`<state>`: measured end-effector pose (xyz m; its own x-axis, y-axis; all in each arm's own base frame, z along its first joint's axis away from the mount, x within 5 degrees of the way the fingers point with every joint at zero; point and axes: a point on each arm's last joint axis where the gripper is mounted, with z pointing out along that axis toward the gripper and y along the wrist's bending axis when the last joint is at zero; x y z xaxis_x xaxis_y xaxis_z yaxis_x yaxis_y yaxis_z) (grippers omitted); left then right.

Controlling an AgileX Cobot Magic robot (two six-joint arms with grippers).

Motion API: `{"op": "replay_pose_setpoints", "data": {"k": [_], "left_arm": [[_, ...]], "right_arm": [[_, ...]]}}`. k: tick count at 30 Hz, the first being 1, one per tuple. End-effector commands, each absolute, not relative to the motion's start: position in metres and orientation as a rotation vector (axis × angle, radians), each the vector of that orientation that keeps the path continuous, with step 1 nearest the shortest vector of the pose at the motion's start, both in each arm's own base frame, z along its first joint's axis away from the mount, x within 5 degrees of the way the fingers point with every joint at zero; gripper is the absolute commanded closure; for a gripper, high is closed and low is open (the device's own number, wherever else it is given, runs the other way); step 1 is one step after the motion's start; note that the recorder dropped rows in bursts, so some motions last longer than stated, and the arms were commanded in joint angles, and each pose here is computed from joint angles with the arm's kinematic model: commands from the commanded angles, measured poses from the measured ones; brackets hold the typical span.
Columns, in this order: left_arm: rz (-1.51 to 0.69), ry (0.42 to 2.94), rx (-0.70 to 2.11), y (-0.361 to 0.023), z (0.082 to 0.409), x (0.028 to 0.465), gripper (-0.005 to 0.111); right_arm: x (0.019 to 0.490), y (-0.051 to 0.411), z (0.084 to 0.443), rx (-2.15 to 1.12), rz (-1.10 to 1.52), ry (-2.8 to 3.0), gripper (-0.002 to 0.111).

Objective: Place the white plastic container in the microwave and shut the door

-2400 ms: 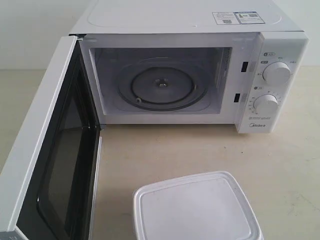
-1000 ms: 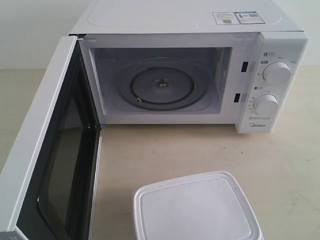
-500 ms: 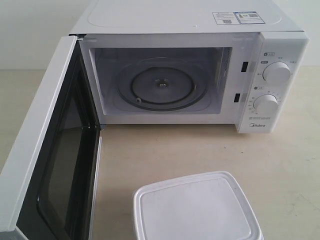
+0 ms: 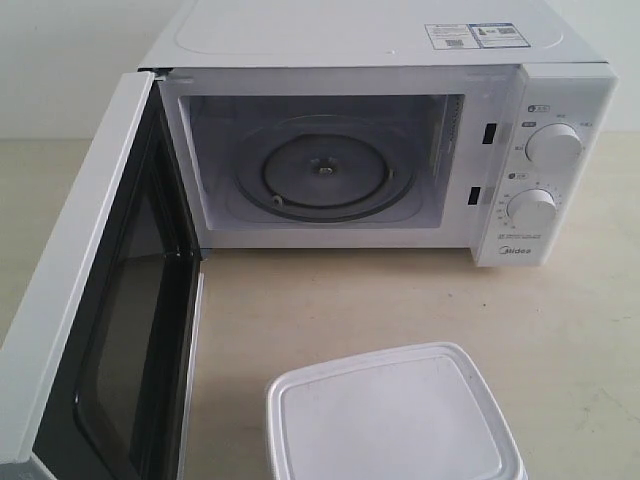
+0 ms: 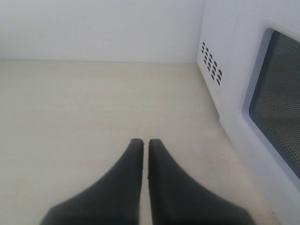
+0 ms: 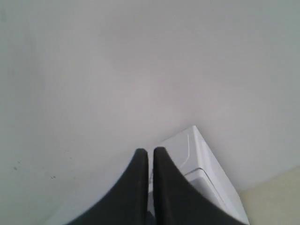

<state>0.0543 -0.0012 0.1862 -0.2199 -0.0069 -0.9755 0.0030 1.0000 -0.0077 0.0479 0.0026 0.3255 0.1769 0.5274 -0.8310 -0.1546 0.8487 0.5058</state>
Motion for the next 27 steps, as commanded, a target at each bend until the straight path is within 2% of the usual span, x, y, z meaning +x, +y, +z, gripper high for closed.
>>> {"op": "replay_pose_setpoints", "data": {"k": [1,5,9,15,19,27], "left_arm": [[-0.011,1.789,-0.012,-0.001,0.186,0.054,0.102],[-0.011,1.789,-0.012,-0.001,0.186,0.054,0.102],[-0.011,1.789,-0.012,-0.001,0.186,0.054,0.102],[-0.011,1.789,-0.012,-0.001,0.186,0.054,0.102],[-0.011,1.789,-0.012,-0.001,0.186,0.054,0.102],[-0.011,1.789,-0.012,-0.001,0.186,0.054,0.102]], "right_arm": [[0.077,0.009,0.317,0.428,0.563,1.593,0.108],[0.09,0.028,0.295,0.491,0.823,1.787,0.108],[0.088,0.041,0.274,0.397,0.956,1.844,0.108],[0.075,0.054,0.222,0.486,1.134,2.079,0.108],[0.064,0.063,0.215,0.441,1.231,2.226,0.108],[0.044,0.067,0.192,0.492,1.268,2.506,0.108]]}}
